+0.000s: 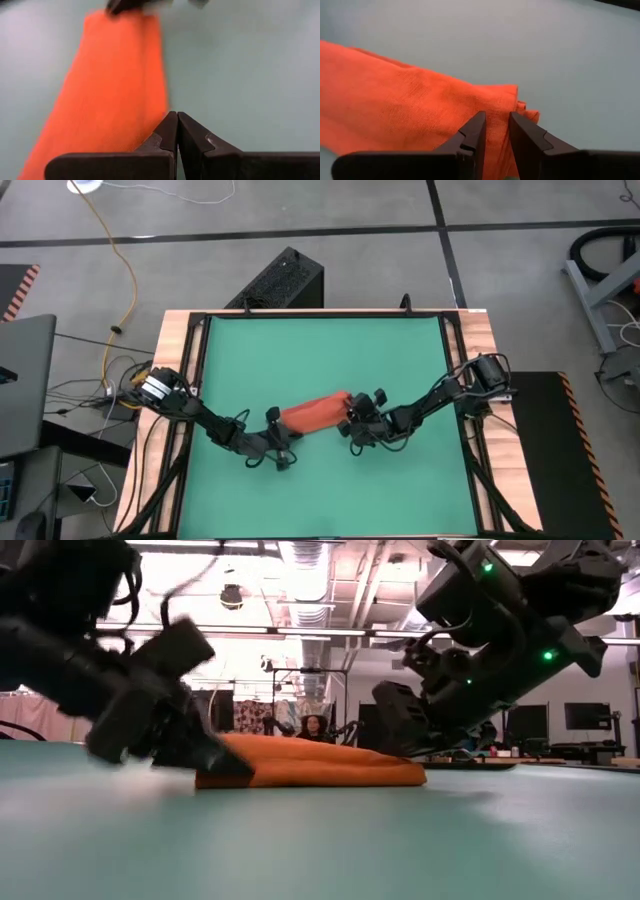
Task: Roll towel
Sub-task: Roll the orange towel
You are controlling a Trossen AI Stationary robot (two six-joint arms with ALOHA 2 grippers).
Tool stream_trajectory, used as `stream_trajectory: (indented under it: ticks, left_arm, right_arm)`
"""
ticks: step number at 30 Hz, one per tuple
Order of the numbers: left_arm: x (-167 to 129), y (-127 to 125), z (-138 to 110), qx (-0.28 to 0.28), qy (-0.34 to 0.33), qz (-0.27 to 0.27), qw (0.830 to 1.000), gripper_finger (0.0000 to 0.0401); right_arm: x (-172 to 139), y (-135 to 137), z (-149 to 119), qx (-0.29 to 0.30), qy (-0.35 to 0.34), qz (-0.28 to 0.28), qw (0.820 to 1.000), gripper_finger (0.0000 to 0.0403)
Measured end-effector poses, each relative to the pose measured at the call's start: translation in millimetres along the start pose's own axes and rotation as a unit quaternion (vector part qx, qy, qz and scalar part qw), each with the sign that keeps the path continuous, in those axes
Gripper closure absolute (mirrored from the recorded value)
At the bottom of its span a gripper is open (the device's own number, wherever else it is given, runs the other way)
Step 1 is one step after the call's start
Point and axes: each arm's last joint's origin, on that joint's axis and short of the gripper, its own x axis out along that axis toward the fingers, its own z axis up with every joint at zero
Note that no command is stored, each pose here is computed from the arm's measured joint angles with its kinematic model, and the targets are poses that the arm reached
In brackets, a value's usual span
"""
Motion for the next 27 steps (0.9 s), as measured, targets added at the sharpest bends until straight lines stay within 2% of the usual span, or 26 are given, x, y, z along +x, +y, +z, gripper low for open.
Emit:
stream_trajectory:
  ticks: [3,8,11,15,19,22,27]
  left_arm:
    - [-1,3,-12,0.005,0.054,0.012,0.998,0.0401]
    - [-7,3,-19,0.036,0.098,0.020,0.994,0.0401]
    - [-14,5,-16,0.057,0.124,0.020,0.990,0.0401]
    - [-27,11,-4,0.102,0.150,0.023,0.983,0.0401]
    - [-39,17,13,0.149,0.146,0.017,0.978,0.0401]
    - [-48,19,34,0.147,0.109,0.006,0.983,0.0401]
    - [-65,23,62,0.115,0.042,-0.005,0.992,0.0401]
  right_arm:
    - [-1,1,-1,0.009,-0.004,0.000,1.000,0.0296]
    - [0,3,7,0.039,-0.054,-0.015,0.998,0.0296]
    - [-5,13,15,0.049,-0.093,0.005,0.994,0.0296]
    - [-16,27,26,0.011,-0.132,0.051,0.990,0.0296]
    - [-12,27,30,0.000,-0.126,0.077,0.989,0.0296]
    - [-7,28,34,-0.016,-0.114,0.120,0.986,0.0296]
    - [-6,34,49,-0.062,-0.137,0.245,0.958,0.0296]
